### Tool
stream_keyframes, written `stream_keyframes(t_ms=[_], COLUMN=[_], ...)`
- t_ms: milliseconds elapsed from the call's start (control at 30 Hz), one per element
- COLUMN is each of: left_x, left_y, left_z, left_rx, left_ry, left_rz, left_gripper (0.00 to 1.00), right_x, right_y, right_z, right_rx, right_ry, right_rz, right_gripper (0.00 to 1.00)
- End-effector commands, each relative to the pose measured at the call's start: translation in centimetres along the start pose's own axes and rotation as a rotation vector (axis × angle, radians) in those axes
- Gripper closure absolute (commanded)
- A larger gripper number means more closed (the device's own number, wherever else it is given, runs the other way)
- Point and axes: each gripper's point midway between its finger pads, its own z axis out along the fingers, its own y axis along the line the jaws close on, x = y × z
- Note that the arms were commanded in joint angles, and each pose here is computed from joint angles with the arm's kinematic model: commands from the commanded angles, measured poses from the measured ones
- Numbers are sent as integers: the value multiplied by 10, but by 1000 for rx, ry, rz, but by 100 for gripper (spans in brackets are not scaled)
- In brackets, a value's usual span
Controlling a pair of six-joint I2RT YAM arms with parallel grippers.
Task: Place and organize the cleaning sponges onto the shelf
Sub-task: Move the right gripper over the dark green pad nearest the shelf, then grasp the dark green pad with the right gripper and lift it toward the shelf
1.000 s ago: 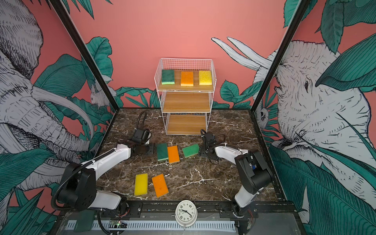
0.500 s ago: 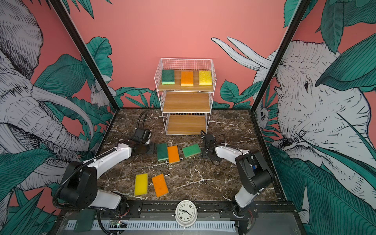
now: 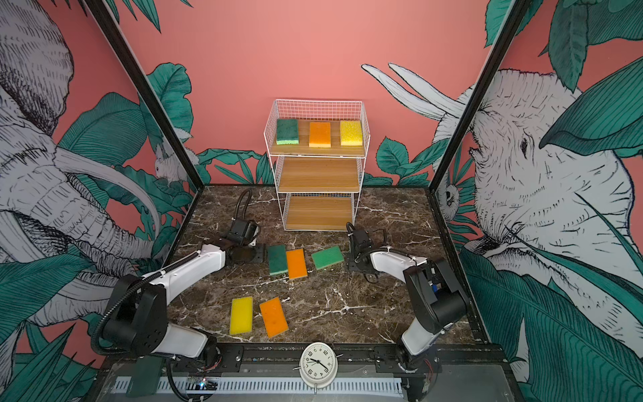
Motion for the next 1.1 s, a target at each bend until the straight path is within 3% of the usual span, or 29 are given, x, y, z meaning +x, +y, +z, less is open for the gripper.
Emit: stream_keyframes(t_ms=[0, 167, 767, 1067], left_x=[-3, -3, -6, -14], left_y=[0, 1, 8, 12], left_z=[-5, -7, -30, -48], left_rx=[-12, -14, -31, -42], left_ry=[-5, -10, -77, -131], left_rz=[-17, -23, -9, -2], left_gripper=[32, 33, 33, 32], right_x=[0, 7, -15, -50], right_y=[8, 3, 15, 41], right_z=[2, 4, -66, -119], right_rx=[-60, -52, -150, -197], right_ry=[-15, -11, -156, -295], right_rz=[-12, -15, -5, -5], right_gripper=[29, 37, 36, 37])
